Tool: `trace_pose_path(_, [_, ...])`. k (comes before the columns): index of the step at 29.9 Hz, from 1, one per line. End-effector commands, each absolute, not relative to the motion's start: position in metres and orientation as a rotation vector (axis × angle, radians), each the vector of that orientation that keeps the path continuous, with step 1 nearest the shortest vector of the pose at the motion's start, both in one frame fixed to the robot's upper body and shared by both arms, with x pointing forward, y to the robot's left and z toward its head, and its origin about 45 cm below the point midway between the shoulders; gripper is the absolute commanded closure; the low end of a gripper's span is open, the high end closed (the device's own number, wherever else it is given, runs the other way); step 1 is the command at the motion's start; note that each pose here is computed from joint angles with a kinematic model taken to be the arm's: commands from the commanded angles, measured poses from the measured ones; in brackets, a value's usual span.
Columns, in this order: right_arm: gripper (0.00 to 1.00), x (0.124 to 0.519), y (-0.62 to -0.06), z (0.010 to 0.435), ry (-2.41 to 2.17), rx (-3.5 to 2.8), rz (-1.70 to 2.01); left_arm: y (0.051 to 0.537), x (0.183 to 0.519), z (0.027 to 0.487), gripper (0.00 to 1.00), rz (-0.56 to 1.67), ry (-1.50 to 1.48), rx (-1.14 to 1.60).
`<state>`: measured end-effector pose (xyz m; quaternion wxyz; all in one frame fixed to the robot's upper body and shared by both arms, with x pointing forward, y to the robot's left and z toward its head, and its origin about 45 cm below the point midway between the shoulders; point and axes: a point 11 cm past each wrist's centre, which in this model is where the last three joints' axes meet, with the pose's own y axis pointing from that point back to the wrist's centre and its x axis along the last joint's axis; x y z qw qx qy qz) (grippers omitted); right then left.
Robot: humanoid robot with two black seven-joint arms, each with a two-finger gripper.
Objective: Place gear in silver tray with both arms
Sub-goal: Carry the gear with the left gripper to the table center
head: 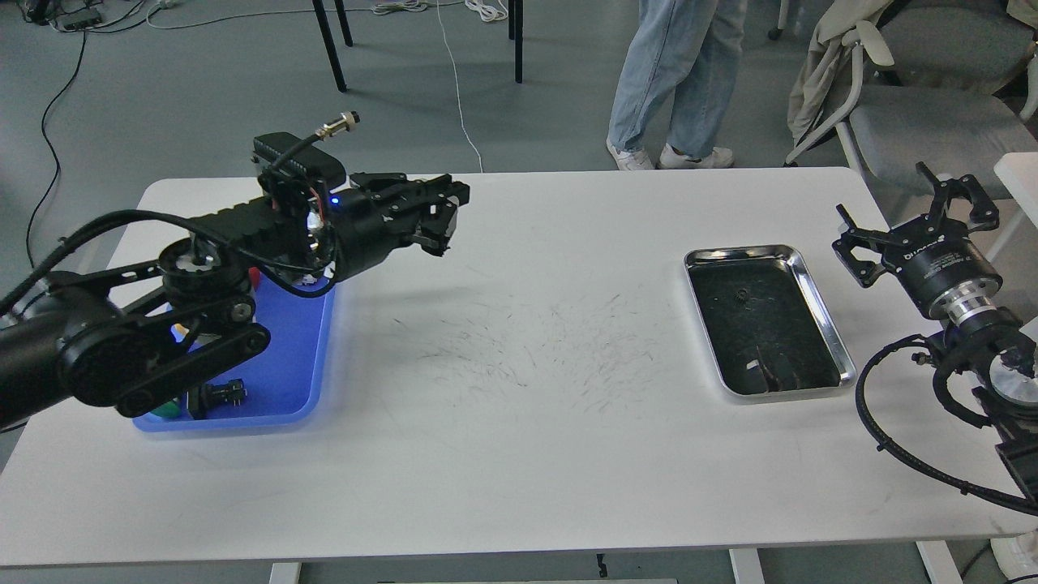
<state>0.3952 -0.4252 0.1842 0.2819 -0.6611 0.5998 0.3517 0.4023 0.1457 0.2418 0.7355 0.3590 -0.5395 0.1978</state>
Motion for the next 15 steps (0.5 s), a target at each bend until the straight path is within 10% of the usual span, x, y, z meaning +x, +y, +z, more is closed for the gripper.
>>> trace_pose_path(1, [0.04, 0.396, -0.425, 0.185, 1.604, -1.771, 0.939, 0.08, 0.393, 0.226, 0.92, 0.395, -1.154, 0.704])
trace_pose_path(10, [0.04, 0.395, -0.429, 0.19, 1.61, -1.787, 0.93, -0.018, 0.328, 0.172, 0.92, 0.203, -1.095, 0.598])
trace_pose_path(15, [0.04, 0.396, -0.429, 0.191, 1.608, -1.785, 0.927, 0.006, 0.322, 0.127, 0.92, 0.184, -1.069, 0.697])
